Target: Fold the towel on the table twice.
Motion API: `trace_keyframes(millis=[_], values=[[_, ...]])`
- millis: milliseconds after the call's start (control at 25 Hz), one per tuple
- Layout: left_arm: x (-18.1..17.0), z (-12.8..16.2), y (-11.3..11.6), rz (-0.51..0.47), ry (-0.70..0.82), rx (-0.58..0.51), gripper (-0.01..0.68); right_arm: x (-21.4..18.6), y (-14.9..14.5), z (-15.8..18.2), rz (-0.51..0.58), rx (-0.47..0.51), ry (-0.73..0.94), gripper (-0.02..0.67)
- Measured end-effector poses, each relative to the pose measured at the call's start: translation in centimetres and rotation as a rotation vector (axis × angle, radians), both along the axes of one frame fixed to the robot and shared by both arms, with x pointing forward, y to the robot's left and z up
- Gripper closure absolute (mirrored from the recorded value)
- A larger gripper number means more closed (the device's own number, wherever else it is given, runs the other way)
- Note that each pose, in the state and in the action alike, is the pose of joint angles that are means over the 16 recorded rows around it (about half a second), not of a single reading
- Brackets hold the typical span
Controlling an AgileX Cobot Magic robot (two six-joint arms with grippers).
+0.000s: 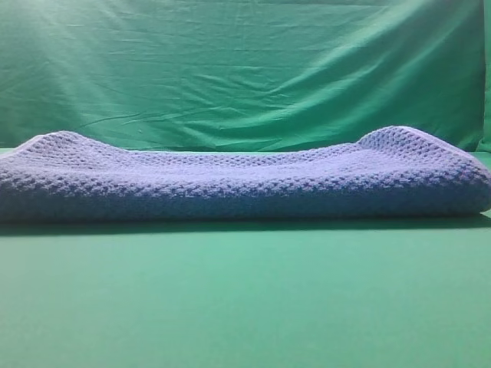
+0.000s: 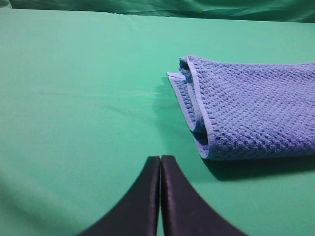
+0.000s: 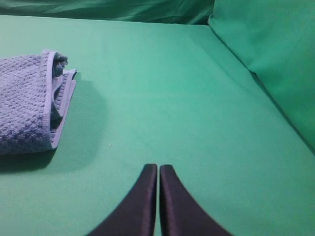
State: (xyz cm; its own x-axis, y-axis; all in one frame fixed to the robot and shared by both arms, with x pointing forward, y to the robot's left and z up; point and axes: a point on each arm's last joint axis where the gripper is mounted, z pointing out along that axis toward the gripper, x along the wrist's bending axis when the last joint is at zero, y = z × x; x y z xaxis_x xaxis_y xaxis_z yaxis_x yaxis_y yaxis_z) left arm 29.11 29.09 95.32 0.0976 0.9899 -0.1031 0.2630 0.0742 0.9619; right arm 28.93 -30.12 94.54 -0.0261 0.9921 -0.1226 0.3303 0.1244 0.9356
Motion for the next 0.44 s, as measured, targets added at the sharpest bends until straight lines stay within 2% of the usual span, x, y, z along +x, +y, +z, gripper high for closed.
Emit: trace_keyframes(millis=[440], values=[[0.0, 0.0, 0.0, 0.0, 0.0, 0.0, 0.673, 0.0, 0.0, 0.0, 0.0, -0.001, 0.0, 0.649]])
